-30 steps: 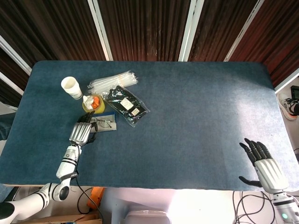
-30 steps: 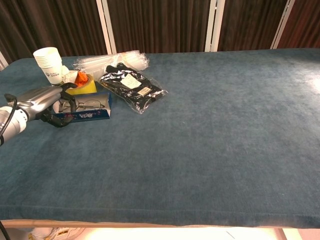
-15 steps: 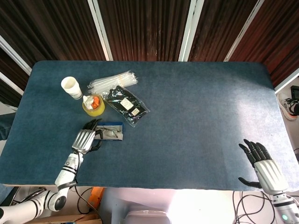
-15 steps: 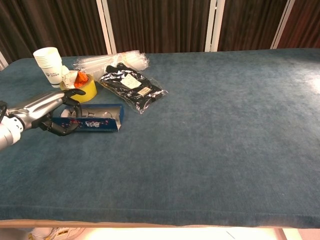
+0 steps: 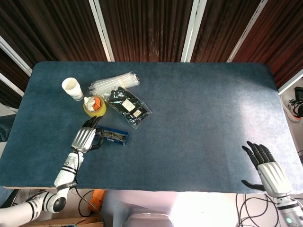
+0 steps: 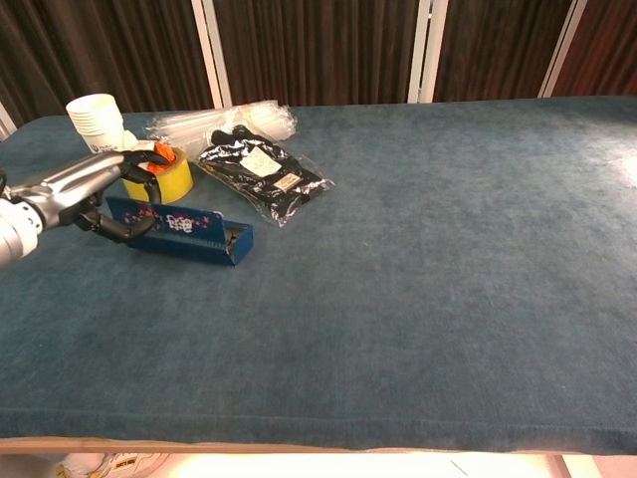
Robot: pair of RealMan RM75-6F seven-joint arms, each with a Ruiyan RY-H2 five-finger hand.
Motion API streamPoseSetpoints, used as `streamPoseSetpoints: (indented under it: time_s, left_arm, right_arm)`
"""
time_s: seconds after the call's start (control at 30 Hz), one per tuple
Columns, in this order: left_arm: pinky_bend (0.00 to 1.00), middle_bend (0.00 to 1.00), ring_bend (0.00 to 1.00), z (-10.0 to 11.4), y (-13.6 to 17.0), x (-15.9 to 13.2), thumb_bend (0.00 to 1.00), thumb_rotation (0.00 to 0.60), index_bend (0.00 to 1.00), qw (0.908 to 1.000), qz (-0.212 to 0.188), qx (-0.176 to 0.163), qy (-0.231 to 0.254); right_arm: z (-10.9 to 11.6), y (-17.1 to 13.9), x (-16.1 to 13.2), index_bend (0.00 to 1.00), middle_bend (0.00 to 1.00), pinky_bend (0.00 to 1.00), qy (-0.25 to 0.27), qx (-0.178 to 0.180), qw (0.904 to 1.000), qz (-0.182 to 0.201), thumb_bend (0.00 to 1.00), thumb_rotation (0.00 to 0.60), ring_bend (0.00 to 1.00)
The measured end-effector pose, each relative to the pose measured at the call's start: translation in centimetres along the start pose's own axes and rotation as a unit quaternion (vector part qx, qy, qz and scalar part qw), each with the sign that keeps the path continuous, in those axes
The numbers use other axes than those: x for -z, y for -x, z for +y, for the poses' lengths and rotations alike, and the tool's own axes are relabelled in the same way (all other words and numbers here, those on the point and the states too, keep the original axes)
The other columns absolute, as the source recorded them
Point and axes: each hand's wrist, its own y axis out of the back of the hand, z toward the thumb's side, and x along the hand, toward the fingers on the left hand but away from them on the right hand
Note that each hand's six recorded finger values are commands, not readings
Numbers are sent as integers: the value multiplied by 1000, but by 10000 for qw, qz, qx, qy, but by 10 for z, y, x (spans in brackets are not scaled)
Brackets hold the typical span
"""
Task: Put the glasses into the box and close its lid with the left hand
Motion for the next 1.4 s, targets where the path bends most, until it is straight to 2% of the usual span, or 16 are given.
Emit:
streamPoseSetpoints:
  time_s: [0.23,0.5,0.6,0.7,0.87,1.0,1.2,1.4]
  left_arm:
    - [130,90,0,-3,-19,2,508,600,721,9997,160,69,-167]
    - [131,98,1,-7,-31,3,506,600,704,9994,280,130,-138]
    - [131,97,1,-10,-34,4,505,600,605,9993,317,156,-140]
    - [131,93,3,-13,-36,5,485,600,408,9992,359,152,-91]
    - [131,76,5,-14,-42,7,458,600,267,9991,424,55,84]
    - [131,60,5,-14,-46,10,451,600,227,9988,475,-19,131]
    - [132,54,4,-12,-46,13,444,600,224,9987,485,-90,153]
    - [119,27,0,-2,-21,9,425,600,183,9995,143,-192,192]
  right_arm:
    - [0,0,0,0,0,0,-15,-7,10000,-4,118,600,0]
    - [0,-1,1,0,0,0,-12,-16,10000,-17,118,600,0]
    - [1,-1,2,0,0,0,-9,-6,10000,-34,118,600,0]
    - [1,-1,3,0,0,0,-7,0,10000,-50,118,600,0]
    - [1,-1,3,0,0,0,-2,1,10000,-51,118,600,0]
    - [2,-1,3,0,0,0,2,8,10000,-57,119,600,0]
    - [1,0,4,0,0,0,-18,-1,10000,-70,118,600,0]
    - [0,1,4,0,0,0,-41,-10,10000,-76,118,600,0]
